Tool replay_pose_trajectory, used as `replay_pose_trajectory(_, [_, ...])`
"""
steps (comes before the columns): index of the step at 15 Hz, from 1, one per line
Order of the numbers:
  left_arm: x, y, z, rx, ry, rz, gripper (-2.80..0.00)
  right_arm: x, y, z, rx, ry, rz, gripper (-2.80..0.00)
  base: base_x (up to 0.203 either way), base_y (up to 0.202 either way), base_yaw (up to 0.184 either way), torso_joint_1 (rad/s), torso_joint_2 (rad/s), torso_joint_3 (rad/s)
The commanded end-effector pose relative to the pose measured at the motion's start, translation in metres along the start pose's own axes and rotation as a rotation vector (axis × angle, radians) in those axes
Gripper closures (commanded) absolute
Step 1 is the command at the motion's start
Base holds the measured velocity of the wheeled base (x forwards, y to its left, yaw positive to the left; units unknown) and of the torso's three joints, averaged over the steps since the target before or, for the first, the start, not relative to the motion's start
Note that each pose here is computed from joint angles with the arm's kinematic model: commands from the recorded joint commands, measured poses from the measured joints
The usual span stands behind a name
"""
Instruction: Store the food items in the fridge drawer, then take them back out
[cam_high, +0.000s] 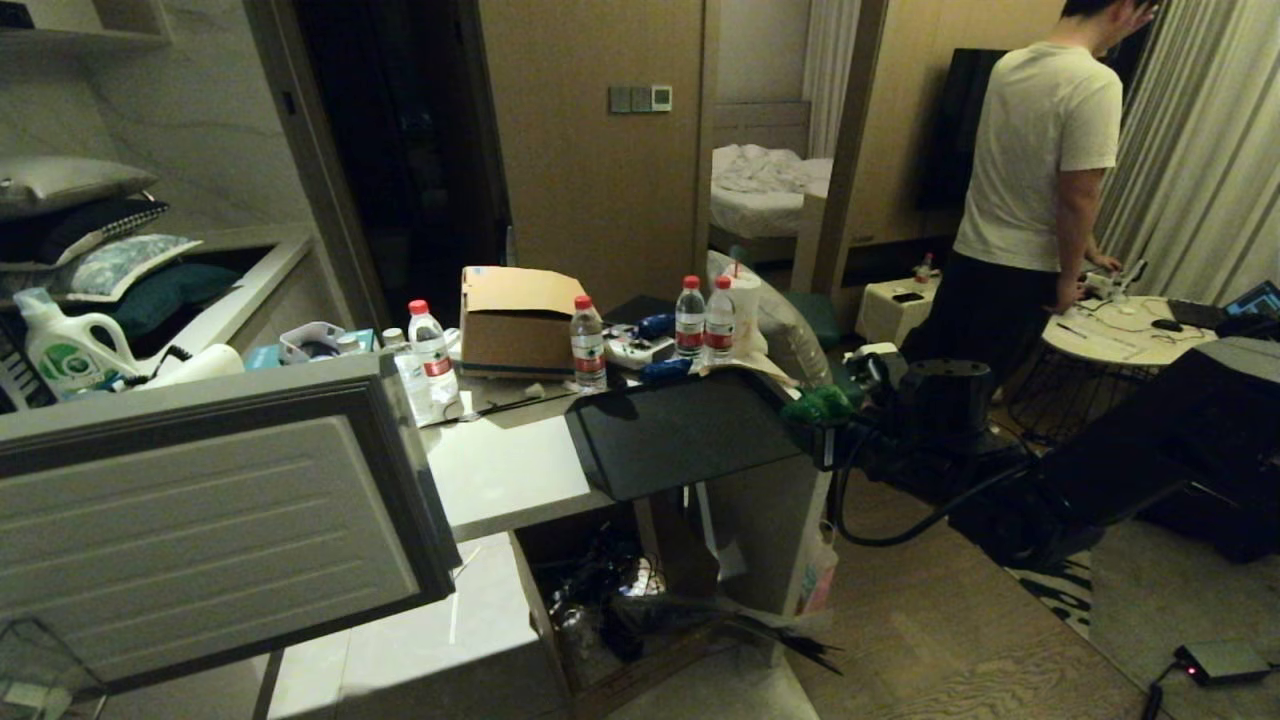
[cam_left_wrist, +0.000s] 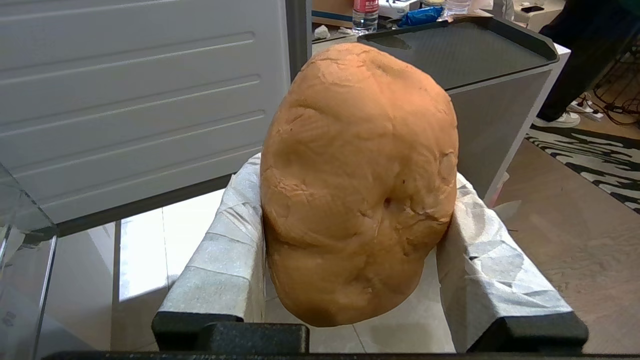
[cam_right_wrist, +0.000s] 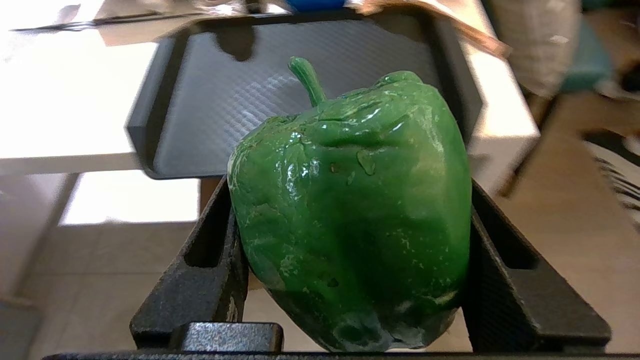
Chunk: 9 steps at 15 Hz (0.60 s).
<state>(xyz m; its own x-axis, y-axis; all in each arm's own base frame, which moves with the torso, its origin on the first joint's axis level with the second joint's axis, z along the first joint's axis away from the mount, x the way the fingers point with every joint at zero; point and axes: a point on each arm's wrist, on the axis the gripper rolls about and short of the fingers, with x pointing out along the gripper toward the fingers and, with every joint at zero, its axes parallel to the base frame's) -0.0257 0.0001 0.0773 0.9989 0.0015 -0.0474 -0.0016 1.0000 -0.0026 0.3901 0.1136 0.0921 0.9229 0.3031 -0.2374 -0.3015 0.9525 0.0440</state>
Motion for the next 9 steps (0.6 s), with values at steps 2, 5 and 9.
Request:
replay_pose_trajectory(2, [0.000, 0.000, 0.000, 0.000, 0.000, 0.001, 0.00, 0.019, -0.016, -0.011, 0.002, -0.063, -0.019, 0.00, 0.000, 0.000, 0.000, 0.000, 0.00, 0.000])
replay_pose_trajectory(5, [0.000, 0.000, 0.000, 0.000, 0.000, 0.000, 0.00, 0.035, -0.030, -0.013, 0.003, -0.104, -0.044, 0.00, 0.000, 0.000, 0.000, 0.000, 0.00, 0.000])
replay_pose_trajectory(9, [0.000, 0.000, 0.000, 0.000, 0.000, 0.000, 0.00, 0.046, -0.038, -0.013, 0.007, -0.126, -0.051, 0.00, 0.000, 0.000, 0.000, 0.000, 0.00, 0.000])
